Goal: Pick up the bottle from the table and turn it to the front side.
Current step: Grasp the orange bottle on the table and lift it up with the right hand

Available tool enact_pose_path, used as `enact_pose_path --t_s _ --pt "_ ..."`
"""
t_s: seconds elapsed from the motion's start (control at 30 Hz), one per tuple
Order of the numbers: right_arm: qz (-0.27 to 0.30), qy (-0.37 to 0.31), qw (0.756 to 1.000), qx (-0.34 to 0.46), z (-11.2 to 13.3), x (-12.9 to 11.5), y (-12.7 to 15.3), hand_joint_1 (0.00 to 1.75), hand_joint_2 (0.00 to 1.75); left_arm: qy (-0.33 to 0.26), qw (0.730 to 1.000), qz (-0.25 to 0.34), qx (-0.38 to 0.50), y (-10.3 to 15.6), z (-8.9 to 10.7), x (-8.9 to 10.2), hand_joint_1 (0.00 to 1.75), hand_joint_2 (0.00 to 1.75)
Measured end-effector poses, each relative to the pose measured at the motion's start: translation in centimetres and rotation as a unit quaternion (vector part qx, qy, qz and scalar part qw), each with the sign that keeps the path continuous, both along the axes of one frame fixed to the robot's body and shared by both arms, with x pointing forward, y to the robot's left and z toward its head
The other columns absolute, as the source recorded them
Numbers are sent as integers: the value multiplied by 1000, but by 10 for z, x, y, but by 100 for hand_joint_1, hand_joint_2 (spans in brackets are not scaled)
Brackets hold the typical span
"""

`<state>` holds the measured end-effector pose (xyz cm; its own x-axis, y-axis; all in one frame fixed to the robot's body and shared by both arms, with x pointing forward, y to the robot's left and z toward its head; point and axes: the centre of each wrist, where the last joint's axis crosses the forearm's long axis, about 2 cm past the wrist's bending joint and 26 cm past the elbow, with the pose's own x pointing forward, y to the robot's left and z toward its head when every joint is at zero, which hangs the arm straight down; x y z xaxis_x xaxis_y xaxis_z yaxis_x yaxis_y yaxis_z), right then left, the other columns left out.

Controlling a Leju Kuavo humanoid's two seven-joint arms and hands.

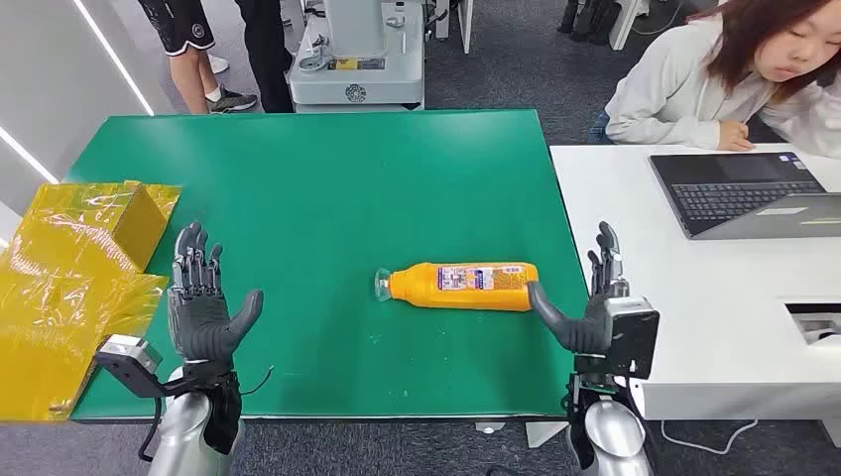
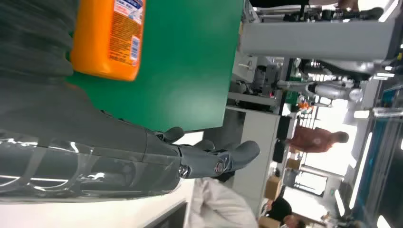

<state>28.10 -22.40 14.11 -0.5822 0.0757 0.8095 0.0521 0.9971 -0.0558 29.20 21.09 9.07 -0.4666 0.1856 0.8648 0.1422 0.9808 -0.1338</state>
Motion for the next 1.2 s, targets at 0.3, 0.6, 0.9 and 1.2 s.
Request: enact_pose_path --t_s 0.3,0.6,0.9,1.2 --pt "11 16 992 -125 7 40 -1 0 175 -11 1000 -6 3 -4 6 7 0 175" --pt "21 62 958 -279 4 81 2 0 175 -24 1000 -7 17 -8 13 18 0 175" --pt "87 154 911 -374 -10 103 -10 0 175 -22 999 -17 24 -8 14 27 0 175" --pt "140 198 874 -421 -18 115 -24 0 175 -16 999 -13 29 -6 11 31 0 175"
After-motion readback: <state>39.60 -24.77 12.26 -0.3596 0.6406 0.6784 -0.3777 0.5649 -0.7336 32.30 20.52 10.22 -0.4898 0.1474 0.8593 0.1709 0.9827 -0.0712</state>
